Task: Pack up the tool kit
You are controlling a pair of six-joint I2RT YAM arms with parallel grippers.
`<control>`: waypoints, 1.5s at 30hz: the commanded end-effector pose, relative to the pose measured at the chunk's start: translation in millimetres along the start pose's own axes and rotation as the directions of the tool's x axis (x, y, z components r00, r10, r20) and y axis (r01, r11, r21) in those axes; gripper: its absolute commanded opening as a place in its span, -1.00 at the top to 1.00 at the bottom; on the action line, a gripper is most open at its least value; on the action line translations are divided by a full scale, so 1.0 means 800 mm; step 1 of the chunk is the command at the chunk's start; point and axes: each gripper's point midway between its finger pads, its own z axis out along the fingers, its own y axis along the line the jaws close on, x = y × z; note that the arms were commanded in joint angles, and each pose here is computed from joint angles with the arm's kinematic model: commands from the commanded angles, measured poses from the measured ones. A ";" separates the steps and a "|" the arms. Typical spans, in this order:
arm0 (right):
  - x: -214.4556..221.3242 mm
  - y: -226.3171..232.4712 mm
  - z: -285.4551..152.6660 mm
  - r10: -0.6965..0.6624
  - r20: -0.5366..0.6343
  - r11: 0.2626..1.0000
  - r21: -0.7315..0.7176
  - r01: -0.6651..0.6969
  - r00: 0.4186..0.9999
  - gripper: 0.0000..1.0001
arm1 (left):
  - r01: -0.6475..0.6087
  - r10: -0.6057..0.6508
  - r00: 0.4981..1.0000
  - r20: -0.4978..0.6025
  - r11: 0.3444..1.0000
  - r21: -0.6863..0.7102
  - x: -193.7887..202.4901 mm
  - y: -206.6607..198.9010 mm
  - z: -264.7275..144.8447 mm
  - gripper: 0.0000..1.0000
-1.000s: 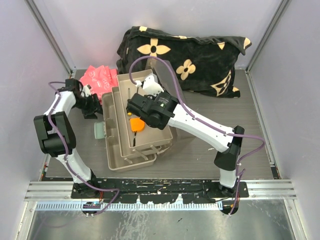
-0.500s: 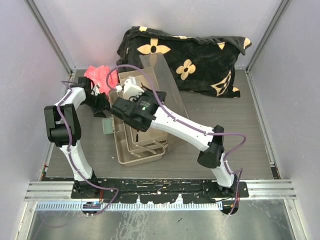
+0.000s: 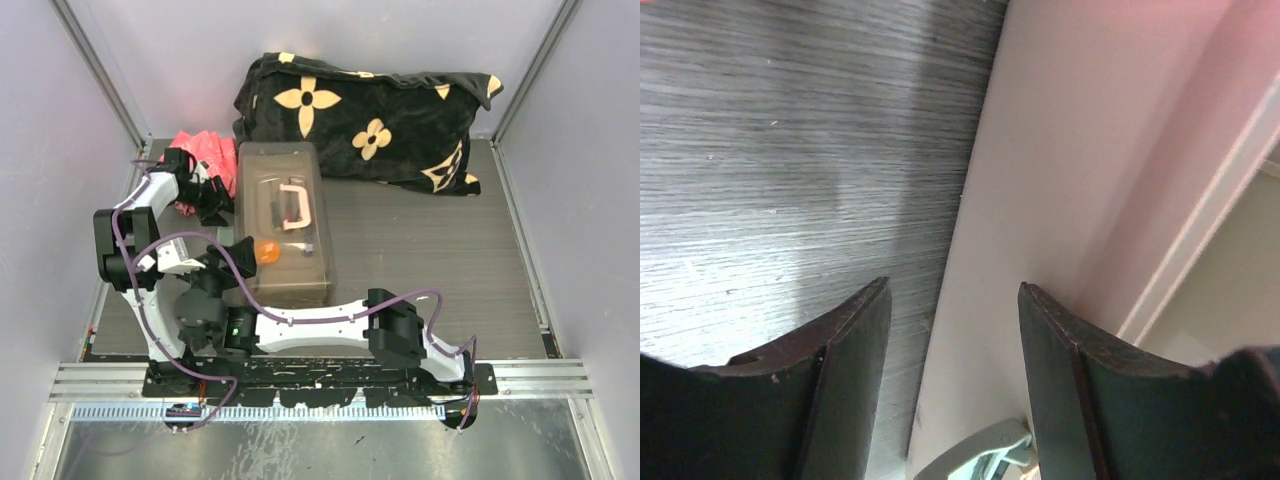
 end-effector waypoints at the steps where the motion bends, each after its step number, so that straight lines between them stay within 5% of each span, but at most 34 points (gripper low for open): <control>1: -0.070 -0.098 -0.034 0.292 0.020 0.955 -0.067 -0.290 0.956 -0.83 | -0.034 0.027 0.997 0.066 0.994 0.107 -0.019 -0.028 -0.030 -0.11; 11: -0.087 -0.184 -0.003 0.374 0.023 0.927 -0.013 -0.374 0.927 -0.87 | -0.038 0.003 0.976 0.216 0.987 0.158 -0.056 -0.008 -0.128 -0.15; 18: -0.090 -0.253 0.069 0.400 0.037 0.909 0.114 -0.401 0.916 -0.90 | -0.159 0.111 0.945 0.306 0.978 0.136 -0.033 -0.022 -0.190 -0.21; 21: -0.121 -0.237 0.100 0.395 0.086 0.919 -0.031 -0.394 0.915 -0.90 | -0.186 0.132 0.930 0.343 0.974 0.130 -0.026 -0.029 -0.206 -0.22; 26: -0.136 -0.184 0.160 0.524 0.053 0.813 -0.329 -0.481 0.850 -0.89 | -0.220 0.145 0.915 0.377 0.962 0.165 -0.019 -0.044 -0.219 -0.24; 35: -0.037 -0.116 0.270 0.446 -0.322 0.723 -0.419 -0.549 0.835 -0.80 | -0.217 0.166 0.938 0.305 0.966 0.143 0.019 -0.016 -0.192 -0.25; 45: 0.066 -0.073 0.260 0.320 -0.542 0.669 -0.450 -0.591 0.777 -0.64 | -0.216 0.162 0.954 0.253 0.956 0.199 0.062 0.001 -0.161 -0.26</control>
